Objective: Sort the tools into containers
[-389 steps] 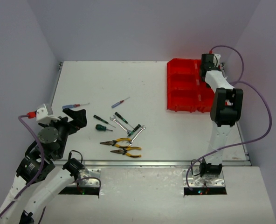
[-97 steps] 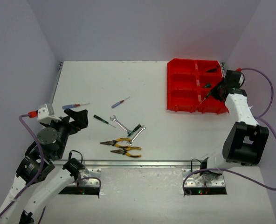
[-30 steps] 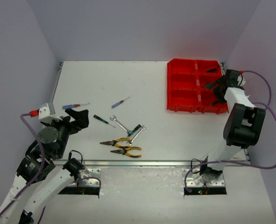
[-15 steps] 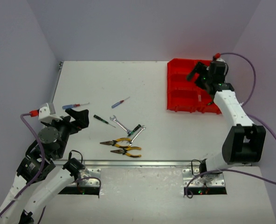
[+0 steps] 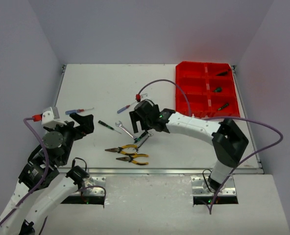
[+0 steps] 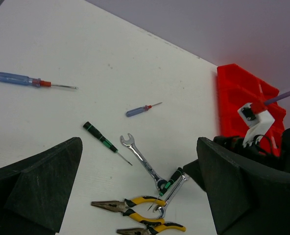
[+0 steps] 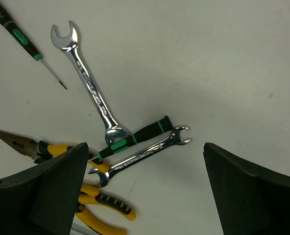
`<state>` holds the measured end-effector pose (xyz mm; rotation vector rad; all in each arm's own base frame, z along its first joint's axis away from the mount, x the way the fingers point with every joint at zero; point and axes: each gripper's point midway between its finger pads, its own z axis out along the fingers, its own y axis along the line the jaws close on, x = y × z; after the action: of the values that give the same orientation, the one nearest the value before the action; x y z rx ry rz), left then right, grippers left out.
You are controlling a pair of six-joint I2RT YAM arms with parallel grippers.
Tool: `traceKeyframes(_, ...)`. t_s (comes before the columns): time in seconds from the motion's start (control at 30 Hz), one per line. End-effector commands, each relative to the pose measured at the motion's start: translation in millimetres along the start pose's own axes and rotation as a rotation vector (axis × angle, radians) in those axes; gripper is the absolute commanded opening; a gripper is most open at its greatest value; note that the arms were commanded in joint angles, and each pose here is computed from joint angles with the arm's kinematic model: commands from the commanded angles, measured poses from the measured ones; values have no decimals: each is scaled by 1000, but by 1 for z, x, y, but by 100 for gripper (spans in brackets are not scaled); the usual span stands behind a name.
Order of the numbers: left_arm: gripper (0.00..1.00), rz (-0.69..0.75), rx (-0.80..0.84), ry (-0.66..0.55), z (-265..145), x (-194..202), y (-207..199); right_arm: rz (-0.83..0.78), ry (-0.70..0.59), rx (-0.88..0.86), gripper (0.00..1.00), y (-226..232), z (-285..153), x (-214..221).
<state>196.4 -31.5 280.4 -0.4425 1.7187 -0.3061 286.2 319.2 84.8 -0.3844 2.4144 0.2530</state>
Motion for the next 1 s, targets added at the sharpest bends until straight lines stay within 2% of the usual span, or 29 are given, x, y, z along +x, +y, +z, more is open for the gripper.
traceKeyframes(0.0, 100, -29, 0, -35, -2, -9, 0, 61, -51, 96, 99, 45, 18, -35)
traceKeyframes(0.03, 100, -29, 0, -36, -2, -9, 0, 10, -47, 91, 99, 45, 19, -35)
traceKeyframes(0.07, 100, -30, 0, -38, -2, -9, 0, -119, 31, -101, 99, 83, 37, -21)
traceKeyframes(0.1, 100, -34, -1, -41, -3, -10, 1, -157, 57, -252, 99, 112, 46, -12)
traceKeyframes(0.23, 100, -56, 1, -64, -8, -15, 4, -297, -10, -433, 98, 150, 68, -17)
traceKeyframes(0.33, 100, -63, 1, -72, -9, -16, 5, -421, -23, -473, 91, 166, 89, -25)
traceKeyframes(0.4, 100, -62, -1, -71, -9, -16, 5, -526, -35, -466, 81, 172, 111, -31)
traceKeyframes(0.47, 100, -55, -3, -64, -8, -15, 4, -562, -56, -461, 78, 180, 116, -45)
traceKeyframes(0.57, 100, -49, -12, -58, -5, -13, 4, -618, -31, -460, 73, 181, 139, -32)
traceKeyframes(0.77, 100, -41, -7, -51, -4, -12, 3, -653, -52, -452, 68, 178, 147, -29)
traceKeyframes(0.9, 100, -38, -6, -49, -3, -12, 2, -604, 21, -500, 49, 176, 157, -17)
traceKeyframes(0.97, 100, -40, -4, -50, -4, -12, 2, -605, 43, -485, 25, 171, 161, -9)
